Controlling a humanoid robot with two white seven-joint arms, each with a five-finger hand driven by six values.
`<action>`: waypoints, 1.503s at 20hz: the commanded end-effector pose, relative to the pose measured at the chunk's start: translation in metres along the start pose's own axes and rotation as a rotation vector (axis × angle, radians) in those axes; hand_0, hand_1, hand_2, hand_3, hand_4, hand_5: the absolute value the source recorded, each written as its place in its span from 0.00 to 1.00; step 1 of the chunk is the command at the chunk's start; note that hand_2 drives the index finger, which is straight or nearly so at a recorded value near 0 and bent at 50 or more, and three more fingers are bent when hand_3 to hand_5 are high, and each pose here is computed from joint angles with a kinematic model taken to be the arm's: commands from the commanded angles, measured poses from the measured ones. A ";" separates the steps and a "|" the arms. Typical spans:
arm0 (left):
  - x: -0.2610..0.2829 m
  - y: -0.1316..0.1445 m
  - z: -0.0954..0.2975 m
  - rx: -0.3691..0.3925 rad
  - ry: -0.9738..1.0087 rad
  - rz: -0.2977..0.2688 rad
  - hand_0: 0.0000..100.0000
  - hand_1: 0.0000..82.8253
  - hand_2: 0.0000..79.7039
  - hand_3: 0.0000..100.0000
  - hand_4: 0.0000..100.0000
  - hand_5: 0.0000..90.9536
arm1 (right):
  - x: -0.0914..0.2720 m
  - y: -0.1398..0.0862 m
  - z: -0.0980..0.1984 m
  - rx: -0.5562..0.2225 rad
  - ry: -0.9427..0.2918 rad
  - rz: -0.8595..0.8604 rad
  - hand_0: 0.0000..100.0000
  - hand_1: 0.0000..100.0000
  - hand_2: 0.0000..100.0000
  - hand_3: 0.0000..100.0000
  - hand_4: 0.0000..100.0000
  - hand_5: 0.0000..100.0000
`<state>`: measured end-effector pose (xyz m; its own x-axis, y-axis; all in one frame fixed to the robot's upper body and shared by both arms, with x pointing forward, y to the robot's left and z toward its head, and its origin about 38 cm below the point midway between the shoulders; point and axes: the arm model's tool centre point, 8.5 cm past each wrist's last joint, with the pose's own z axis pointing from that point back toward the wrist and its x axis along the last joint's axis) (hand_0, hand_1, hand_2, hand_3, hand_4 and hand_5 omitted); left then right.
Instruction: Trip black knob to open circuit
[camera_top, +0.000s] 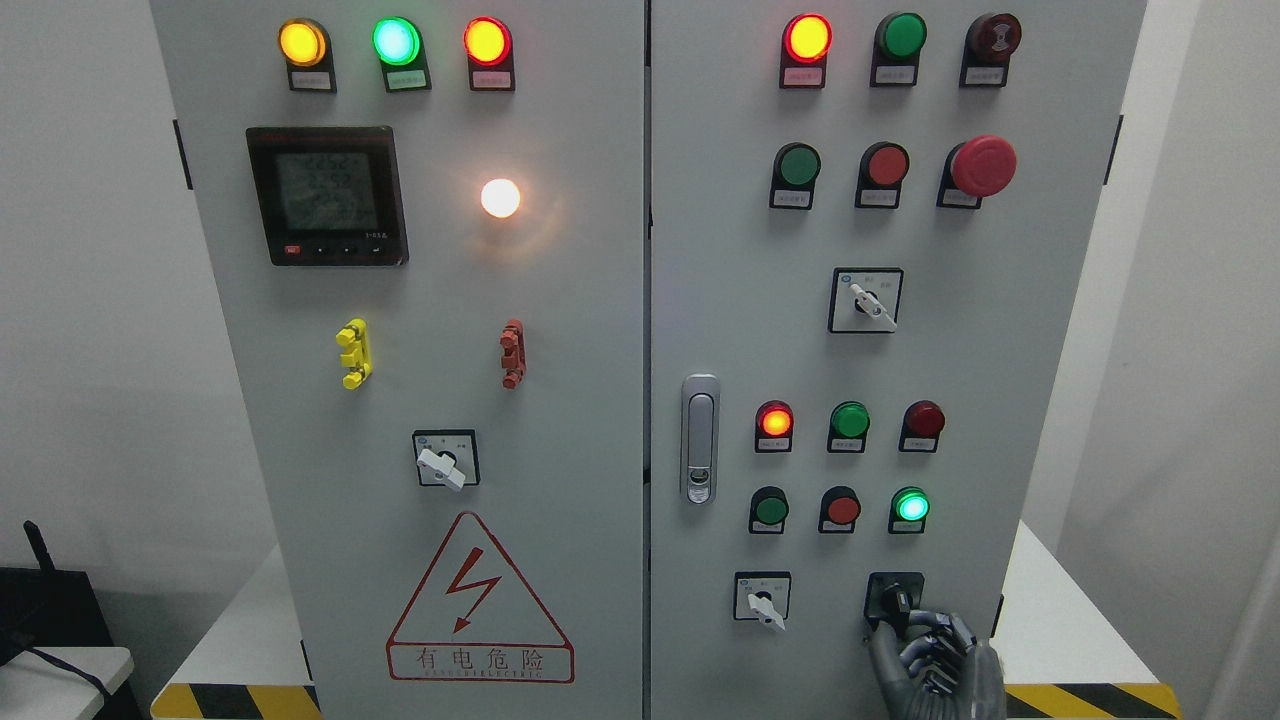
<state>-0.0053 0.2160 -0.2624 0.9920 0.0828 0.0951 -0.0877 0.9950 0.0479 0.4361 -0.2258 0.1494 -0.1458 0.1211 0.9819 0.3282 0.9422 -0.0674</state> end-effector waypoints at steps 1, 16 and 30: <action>0.005 -0.001 0.000 -0.005 -0.009 -0.032 0.12 0.47 0.00 0.00 0.00 0.00 | 0.002 0.005 0.002 0.019 -0.015 -0.001 0.45 0.87 0.49 0.84 0.89 0.99; 0.005 -0.001 0.000 -0.005 -0.009 -0.034 0.12 0.47 0.00 0.00 0.00 0.00 | -0.002 -0.001 0.002 0.012 -0.009 0.010 0.31 0.86 0.50 0.84 0.89 0.98; 0.005 -0.001 0.000 -0.005 -0.009 -0.032 0.12 0.47 0.00 0.00 0.00 0.00 | -0.008 -0.013 0.004 -0.005 -0.018 0.019 0.27 0.85 0.48 0.83 0.89 0.98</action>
<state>-0.0053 0.2161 -0.2624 0.9920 0.0828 0.0951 -0.0877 0.9950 0.0482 0.4330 -0.2291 0.1468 -0.1643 0.1319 0.9776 0.3241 0.9432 -0.0728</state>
